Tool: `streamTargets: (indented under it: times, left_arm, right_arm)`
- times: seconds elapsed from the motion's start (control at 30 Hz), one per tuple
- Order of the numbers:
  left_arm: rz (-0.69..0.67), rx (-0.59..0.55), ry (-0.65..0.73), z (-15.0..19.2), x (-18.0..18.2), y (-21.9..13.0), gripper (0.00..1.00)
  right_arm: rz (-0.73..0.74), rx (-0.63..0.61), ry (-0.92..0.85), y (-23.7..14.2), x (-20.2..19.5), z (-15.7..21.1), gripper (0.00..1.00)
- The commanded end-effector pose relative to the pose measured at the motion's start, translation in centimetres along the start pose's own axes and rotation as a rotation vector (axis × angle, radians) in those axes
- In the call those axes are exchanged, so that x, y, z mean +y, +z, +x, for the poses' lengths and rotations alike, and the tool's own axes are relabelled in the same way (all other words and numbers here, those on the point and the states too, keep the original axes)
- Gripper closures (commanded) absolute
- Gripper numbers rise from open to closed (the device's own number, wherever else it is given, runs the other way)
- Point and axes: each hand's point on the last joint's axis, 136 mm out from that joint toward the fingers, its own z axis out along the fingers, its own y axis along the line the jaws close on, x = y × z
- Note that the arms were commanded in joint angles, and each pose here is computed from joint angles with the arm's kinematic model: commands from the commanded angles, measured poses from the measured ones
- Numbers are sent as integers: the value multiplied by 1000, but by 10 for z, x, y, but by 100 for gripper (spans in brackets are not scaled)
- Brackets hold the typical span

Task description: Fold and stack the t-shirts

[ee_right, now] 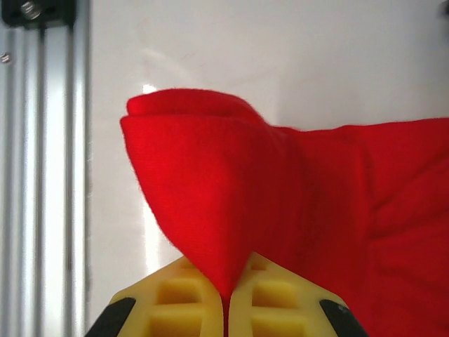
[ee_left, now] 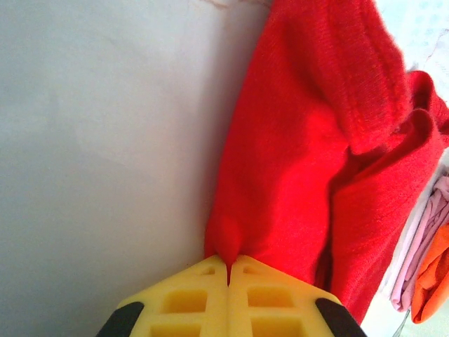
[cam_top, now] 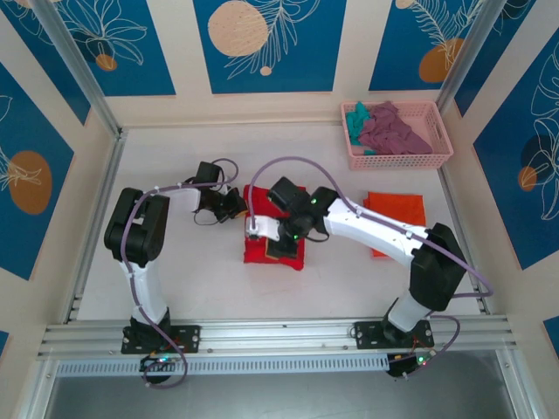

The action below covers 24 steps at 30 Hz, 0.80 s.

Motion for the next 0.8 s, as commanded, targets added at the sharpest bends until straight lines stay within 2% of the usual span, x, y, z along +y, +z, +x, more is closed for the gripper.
streamTargets:
  times: [0.0,0.33,0.77]
  left_arm:
    - [-75,97,-33,28,33,16,100]
    - [-84,122,-43,31,42,21,100]
    - [-94,125,-42,28,46,23,100]
  right_arm:
    - [34,11,-52,-3,-33,0,100]
    - [106,-29,-47,-7,-118,-6,100]
    - [121,-57,0,15,-183,0,100]
